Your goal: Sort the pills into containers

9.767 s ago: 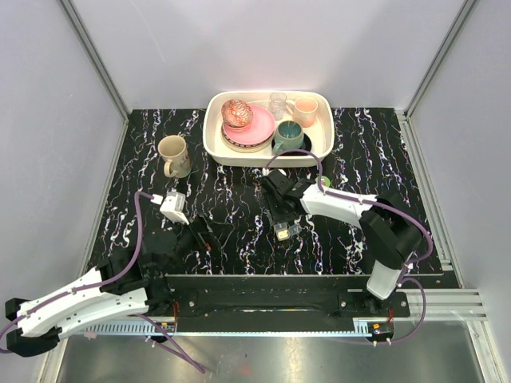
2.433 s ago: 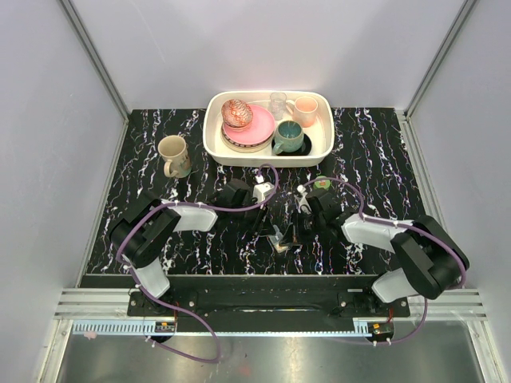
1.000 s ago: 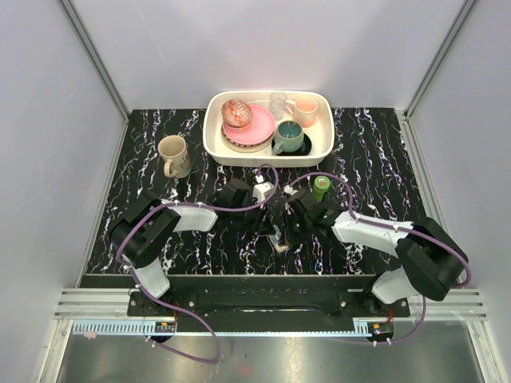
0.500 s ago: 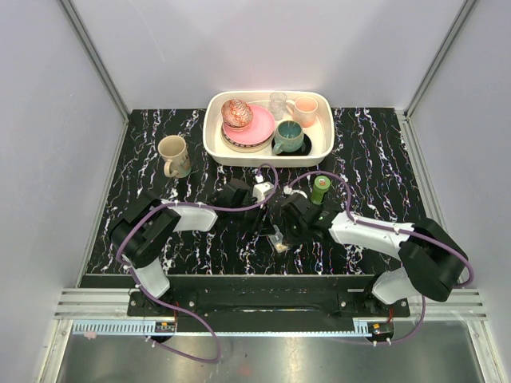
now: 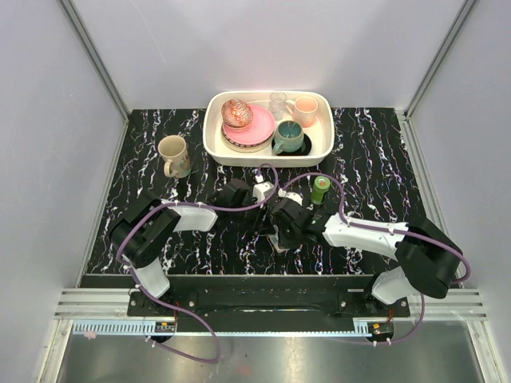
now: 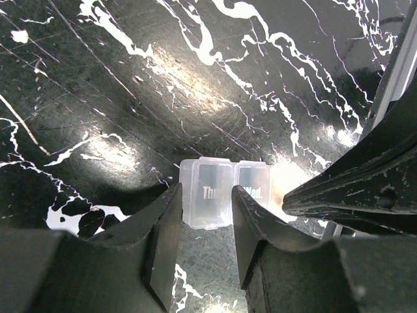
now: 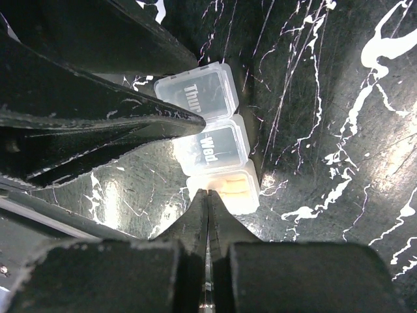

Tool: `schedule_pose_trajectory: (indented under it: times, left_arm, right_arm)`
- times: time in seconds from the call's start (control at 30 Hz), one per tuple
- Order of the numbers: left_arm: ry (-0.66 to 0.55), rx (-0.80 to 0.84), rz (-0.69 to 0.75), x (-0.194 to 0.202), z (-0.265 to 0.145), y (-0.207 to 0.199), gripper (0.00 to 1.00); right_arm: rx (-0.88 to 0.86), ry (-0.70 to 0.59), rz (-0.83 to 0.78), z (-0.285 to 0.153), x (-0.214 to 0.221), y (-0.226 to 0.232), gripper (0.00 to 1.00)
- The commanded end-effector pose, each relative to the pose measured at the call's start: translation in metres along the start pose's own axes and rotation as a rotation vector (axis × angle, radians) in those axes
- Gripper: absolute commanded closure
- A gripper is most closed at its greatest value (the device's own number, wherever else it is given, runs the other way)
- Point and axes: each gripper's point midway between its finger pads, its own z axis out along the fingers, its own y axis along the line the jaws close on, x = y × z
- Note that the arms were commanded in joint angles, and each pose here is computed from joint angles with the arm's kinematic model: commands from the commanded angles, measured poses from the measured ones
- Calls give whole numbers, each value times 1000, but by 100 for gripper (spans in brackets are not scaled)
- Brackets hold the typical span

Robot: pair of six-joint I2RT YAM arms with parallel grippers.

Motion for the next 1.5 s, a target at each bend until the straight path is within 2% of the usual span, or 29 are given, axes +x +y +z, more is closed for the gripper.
schedule_pose_trajectory:
  times: [0.0,0.73,1.47]
  left_arm:
    - [92,-49,-19,32,4,11,61]
    - [82,-48,-14,33,3,11,62]
    - [73,-45,-8,33,3,11,63]
  right_arm:
    - [214,98,-12,7,36,-50,100]
    - [348,123,2,4,53,-63,100]
    - [403,154,25,2,71,-66,100]
